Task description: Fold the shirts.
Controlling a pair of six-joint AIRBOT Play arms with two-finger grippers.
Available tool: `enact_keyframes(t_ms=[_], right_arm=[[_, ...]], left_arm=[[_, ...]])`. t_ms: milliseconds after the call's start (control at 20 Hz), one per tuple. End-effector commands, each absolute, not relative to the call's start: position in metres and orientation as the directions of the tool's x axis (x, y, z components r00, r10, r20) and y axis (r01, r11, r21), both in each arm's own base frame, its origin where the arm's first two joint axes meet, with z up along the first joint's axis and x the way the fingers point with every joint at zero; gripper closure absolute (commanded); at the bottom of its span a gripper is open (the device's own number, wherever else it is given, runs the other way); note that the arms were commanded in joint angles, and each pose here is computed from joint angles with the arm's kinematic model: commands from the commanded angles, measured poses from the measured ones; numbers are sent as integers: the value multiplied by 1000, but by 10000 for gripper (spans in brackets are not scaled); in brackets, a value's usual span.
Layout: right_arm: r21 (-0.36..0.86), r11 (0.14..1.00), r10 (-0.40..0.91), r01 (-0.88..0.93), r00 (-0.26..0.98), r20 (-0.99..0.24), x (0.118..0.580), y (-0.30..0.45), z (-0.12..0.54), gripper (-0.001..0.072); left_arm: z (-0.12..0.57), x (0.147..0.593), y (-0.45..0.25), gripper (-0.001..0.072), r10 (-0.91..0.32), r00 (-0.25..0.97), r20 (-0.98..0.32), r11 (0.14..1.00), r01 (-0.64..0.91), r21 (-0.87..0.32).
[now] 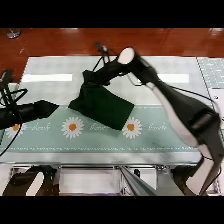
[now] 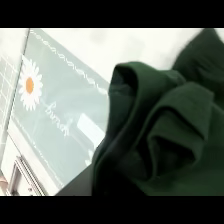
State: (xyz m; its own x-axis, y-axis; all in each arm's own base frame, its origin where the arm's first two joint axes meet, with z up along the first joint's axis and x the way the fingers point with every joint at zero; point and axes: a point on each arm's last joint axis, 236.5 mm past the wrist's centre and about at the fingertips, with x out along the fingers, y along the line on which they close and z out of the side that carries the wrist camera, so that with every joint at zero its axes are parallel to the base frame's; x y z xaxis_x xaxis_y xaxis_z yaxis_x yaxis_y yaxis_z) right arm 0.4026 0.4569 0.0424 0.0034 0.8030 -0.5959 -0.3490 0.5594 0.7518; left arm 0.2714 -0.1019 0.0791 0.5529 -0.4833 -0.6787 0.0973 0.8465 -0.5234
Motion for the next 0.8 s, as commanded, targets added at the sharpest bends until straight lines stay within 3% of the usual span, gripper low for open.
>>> enact_keyframes(t_ms=[0, 50, 100, 300, 450, 550, 650, 750], right_arm=[[814, 509, 826, -280, -106, -554, 384, 495, 15, 490], [814, 496, 819, -302, -149, -554, 374, 493, 18, 231], [803, 487, 806, -344, -176, -565, 371, 478, 26, 86], [722, 585, 732, -370, -143, -666, 398, 351, 88, 86], [437, 824, 489, -359, 64, -870, 404, 216, 116, 86], [289, 925, 337, -247, 181, -924, 389, 156, 101, 86], [301, 952, 305, -57, 265, -915, 361, 135, 55, 86], [485, 857, 403, 172, 362, -840, 336, 152, 1, 86]], left_arm=[[64, 276, -100, 689, -475, 548, -689, 849, 77, -523], [63, 282, -98, 689, -465, 559, -686, 850, 65, -523], [60, 289, -95, 689, -454, 572, -683, 851, 52, -522], [44, 297, -92, 689, -446, 546, -709, 853, 19, -521], [37, 294, -94, 688, -455, 517, -725, 858, 35, -513], [36, 291, -95, 689, -461, 506, -730, 856, 36, -515], [35, 290, -95, 689, -462, 502, -731, 856, 36, -516], [35, 290, -96, 688, -463, 501, -731, 855, 35, -517]])
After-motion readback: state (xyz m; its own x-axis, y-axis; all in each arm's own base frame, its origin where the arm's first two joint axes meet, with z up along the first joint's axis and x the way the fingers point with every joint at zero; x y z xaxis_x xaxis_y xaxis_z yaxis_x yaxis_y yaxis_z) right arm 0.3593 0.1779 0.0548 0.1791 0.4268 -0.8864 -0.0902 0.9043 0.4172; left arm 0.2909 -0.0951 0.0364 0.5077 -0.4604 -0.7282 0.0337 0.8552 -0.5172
